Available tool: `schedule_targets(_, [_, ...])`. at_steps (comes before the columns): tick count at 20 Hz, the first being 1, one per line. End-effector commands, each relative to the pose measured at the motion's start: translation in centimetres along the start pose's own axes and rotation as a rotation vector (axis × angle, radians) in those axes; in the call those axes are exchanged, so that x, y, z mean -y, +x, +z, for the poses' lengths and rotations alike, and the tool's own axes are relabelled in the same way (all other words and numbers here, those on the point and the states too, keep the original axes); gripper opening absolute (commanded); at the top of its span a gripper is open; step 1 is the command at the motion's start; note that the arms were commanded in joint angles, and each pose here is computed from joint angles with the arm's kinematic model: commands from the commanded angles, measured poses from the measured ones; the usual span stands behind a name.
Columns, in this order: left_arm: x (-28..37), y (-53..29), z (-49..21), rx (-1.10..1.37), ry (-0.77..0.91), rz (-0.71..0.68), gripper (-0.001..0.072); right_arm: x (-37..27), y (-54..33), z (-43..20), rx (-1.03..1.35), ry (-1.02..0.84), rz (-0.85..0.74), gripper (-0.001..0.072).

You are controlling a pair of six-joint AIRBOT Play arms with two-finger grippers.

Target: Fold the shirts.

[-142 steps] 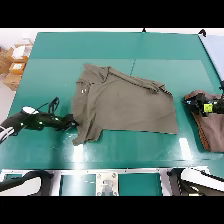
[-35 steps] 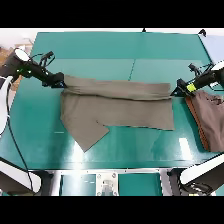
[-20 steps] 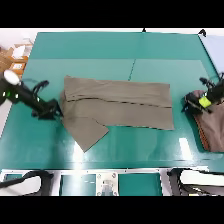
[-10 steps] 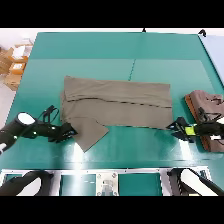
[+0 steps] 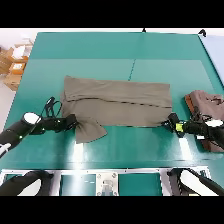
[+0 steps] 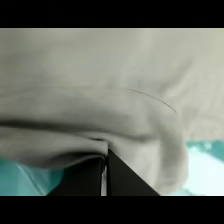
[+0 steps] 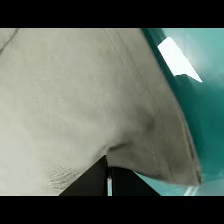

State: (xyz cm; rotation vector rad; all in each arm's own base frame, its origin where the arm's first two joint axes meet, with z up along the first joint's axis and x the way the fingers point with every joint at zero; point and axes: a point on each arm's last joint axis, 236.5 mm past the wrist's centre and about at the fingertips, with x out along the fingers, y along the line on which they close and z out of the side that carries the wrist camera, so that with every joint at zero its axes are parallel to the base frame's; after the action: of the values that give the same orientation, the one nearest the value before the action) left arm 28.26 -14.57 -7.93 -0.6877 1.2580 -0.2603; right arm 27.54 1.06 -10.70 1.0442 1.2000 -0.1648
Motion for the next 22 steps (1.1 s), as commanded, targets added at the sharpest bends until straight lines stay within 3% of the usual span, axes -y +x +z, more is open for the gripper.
schedule_targets(1, [0.6, -1.8, -1.5, -0.101, 0.103, 0.041, 0.0023, 0.1, -0.8, -1.0, -0.068, -0.087, -0.035, 0.0017])
schedule_targets(7, [-0.5, -7.9, -5.1, -0.138, 0.161, 0.173, 0.0023, 3.7, -5.3, -1.8, -0.134, -0.12, -0.246, 0.0016])
schedule_targets(11, [2.2, -9.0, -4.3, -0.101, 0.169, 0.104, 0.0023, 1.3, -7.0, -0.9, -0.13, -0.15, -0.211, 0.0016])
schedule_targets(15, [6.5, -11.5, 0.9, 0.086, 0.263, 0.041, 0.0022, -4.6, -9.3, 2.6, -0.029, -0.242, -0.119, 0.0017])
schedule_targets(22, [8.1, -7.7, 9.1, 0.066, 0.335, 0.062, 0.0023, -11.6, -6.4, 8.9, -0.029, -0.312, -0.074, 0.0017])
